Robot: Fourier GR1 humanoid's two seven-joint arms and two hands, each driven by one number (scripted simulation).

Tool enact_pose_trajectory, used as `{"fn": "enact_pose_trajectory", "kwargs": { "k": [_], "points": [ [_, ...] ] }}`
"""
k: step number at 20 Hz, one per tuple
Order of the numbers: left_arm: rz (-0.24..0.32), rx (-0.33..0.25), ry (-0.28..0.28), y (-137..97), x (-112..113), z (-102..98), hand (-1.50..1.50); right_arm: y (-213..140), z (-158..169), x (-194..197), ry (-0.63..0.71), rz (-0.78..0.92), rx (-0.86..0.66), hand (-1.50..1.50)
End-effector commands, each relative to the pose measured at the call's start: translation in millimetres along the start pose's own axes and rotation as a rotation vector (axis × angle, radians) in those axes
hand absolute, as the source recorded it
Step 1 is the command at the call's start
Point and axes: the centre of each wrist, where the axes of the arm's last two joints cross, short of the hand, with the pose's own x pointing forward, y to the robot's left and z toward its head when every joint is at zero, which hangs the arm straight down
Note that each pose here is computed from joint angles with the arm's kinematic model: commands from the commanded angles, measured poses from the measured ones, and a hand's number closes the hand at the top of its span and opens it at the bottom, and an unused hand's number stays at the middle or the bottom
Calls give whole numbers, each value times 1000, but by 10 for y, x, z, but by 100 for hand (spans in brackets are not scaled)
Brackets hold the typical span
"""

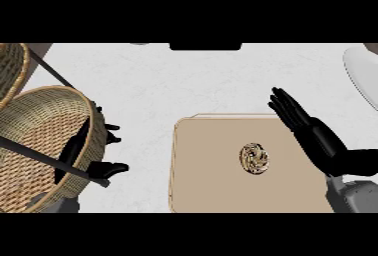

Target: Pick the cupcake from the tray and place it in the plate

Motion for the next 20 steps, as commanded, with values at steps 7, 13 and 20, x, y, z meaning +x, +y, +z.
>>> {"fn": "enact_pose_trajectory", "kwargs": {
  "k": [7, 13, 20],
  "points": [
    [-130, 106, 29, 736, 549, 125, 0, 177, -519, 563, -21, 541, 158, 150],
    [-212, 43, -23, 623, 376, 333, 0, 1080, -408, -54, -120, 203, -100, -150],
    [-210, 87, -9, 592, 390, 353, 0, 1077, -106, -95, -166, 342, -153, -150]
  ]
}}
